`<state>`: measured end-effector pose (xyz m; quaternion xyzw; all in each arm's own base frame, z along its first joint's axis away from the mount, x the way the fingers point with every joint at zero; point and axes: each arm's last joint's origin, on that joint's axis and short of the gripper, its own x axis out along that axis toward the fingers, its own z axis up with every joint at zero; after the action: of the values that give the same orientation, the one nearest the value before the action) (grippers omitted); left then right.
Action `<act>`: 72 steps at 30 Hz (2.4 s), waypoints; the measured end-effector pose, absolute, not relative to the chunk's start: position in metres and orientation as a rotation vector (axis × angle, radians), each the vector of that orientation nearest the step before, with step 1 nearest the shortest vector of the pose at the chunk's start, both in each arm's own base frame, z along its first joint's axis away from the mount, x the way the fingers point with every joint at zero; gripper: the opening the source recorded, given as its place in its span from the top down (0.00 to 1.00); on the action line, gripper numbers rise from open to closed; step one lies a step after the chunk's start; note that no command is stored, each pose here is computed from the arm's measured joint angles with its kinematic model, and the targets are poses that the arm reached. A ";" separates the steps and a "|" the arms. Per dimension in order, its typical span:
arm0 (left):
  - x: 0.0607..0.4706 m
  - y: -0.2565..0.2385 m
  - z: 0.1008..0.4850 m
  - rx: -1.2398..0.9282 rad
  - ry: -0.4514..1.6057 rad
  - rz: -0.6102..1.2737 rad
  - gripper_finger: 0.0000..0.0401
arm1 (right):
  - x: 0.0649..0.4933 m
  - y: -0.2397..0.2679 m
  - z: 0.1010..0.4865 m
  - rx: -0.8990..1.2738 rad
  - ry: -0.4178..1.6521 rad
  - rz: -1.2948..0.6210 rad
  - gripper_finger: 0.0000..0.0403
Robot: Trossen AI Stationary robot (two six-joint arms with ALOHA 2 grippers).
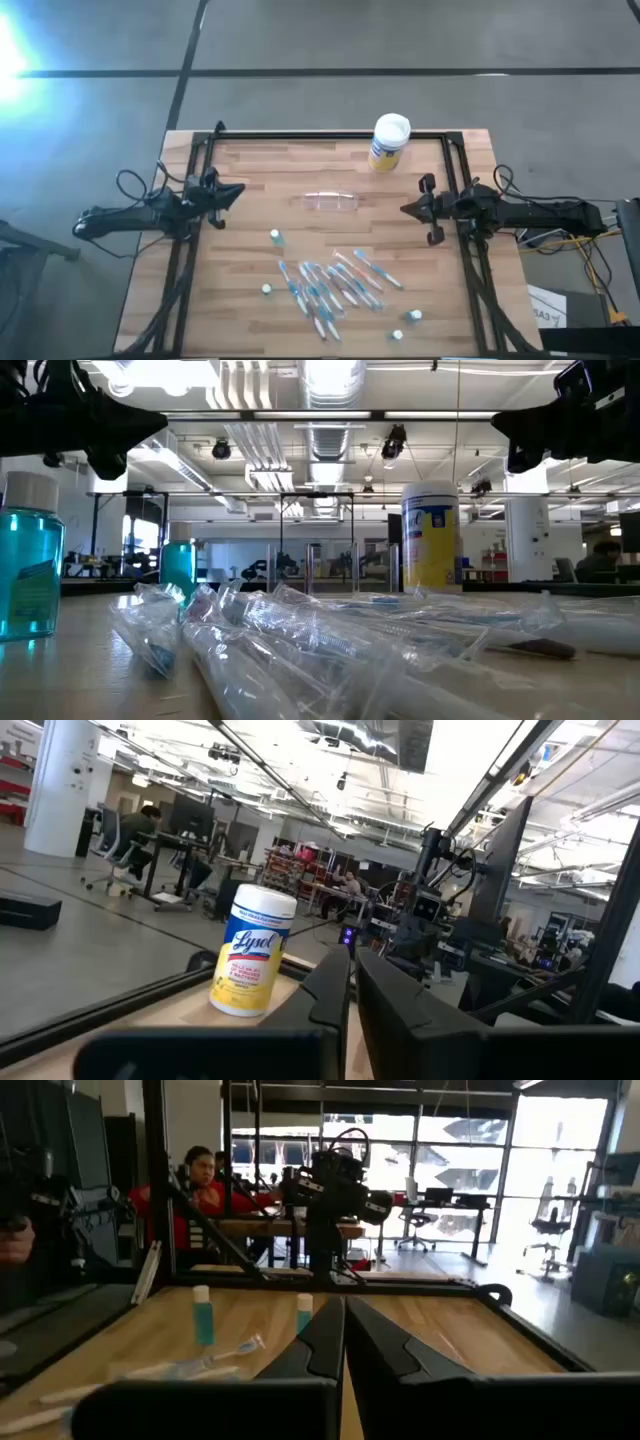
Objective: Pick & Place toothbrushing station
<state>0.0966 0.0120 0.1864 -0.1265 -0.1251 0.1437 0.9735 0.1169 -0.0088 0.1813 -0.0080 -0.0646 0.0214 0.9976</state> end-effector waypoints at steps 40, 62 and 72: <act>0.097 0.012 0.187 -0.177 -0.235 0.299 0.94 | 0.117 -0.009 0.178 -0.013 -0.094 0.042 0.98; 0.158 0.016 0.307 -0.166 0.493 0.430 0.96 | 0.117 -0.009 0.177 -0.062 -0.087 0.039 0.98; 0.207 0.012 0.319 -0.261 0.925 0.544 0.72 | 0.117 -0.009 0.176 -0.074 -0.078 0.037 0.98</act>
<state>0.2073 0.0121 0.3193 -0.1240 0.4395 0.2583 0.8513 0.1175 -0.0090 0.1762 -0.0371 -0.0388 0.0186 0.9984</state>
